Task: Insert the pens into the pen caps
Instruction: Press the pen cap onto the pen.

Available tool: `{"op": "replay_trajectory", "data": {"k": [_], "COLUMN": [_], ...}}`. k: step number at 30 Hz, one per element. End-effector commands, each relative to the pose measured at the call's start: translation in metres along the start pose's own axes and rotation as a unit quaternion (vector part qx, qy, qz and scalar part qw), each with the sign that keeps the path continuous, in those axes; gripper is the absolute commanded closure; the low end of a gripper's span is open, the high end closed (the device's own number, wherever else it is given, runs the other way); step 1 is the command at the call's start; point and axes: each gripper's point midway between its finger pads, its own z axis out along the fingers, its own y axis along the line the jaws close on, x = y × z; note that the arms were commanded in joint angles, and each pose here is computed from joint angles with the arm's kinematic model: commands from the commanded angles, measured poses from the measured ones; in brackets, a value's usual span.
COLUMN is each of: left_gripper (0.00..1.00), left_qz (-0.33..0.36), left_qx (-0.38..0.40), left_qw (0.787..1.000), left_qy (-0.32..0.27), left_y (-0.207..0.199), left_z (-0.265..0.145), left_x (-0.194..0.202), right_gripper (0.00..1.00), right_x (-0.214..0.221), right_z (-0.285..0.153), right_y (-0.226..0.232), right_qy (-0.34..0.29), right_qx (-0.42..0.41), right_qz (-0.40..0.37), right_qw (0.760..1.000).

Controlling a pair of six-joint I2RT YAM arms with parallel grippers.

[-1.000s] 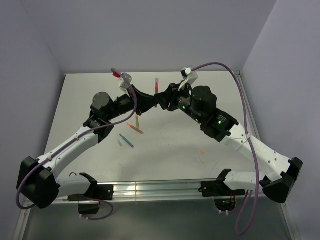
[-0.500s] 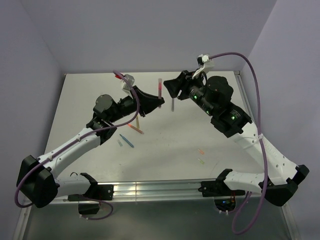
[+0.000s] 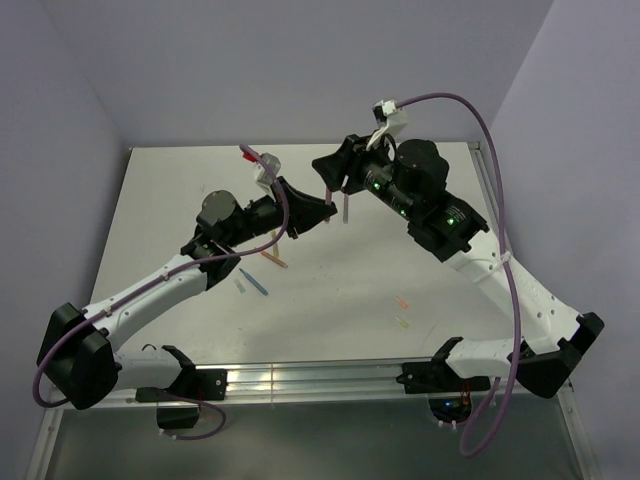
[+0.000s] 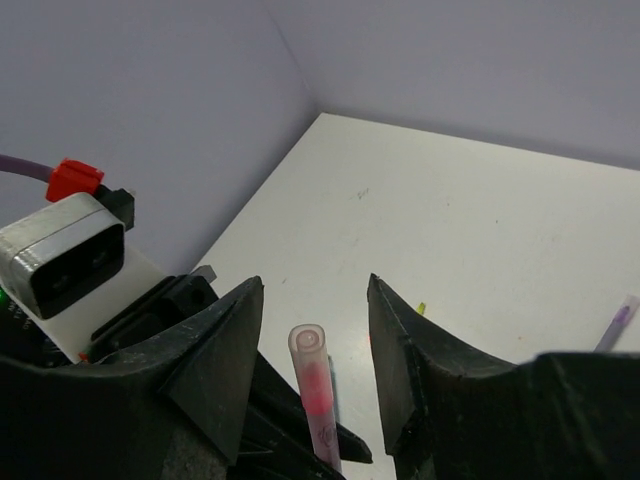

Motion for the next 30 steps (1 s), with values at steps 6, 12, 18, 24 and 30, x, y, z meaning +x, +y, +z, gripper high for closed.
{"op": "replay_trajectory", "data": {"k": [6, 12, 18, 24, 30], "left_gripper": [1.00, 1.00, 1.00, 1.00, 1.00], "left_qz": [0.019, 0.024, 0.044, 0.062, 0.083], "left_qx": [0.021, 0.011, -0.009, -0.015, -0.026], "left_qw": [0.999, 0.999, 0.998, 0.995, 0.991], "left_qy": [-0.018, -0.024, -0.046, -0.079, -0.103], "left_y": [-0.012, -0.011, -0.012, -0.014, -0.009], "left_z": [0.005, 0.004, 0.006, 0.008, 0.009], "left_x": [-0.012, -0.018, -0.042, -0.072, -0.098], "right_gripper": [0.61, 0.95, 1.00, 1.00, 1.00], "right_x": [-0.015, 0.000, 0.024, 0.054, 0.086], "right_z": [0.000, 0.000, -0.003, -0.007, -0.010], "right_y": [0.008, -0.003, -0.011, -0.013, -0.008], "right_qy": [-0.012, 0.012, 0.046, 0.082, 0.120], "right_qx": [-0.013, 0.007, 0.015, 0.008, -0.018], "right_qz": [-0.008, -0.018, -0.030, -0.032, -0.004], "right_qw": [1.000, 1.000, 0.998, 0.996, 0.993]}}
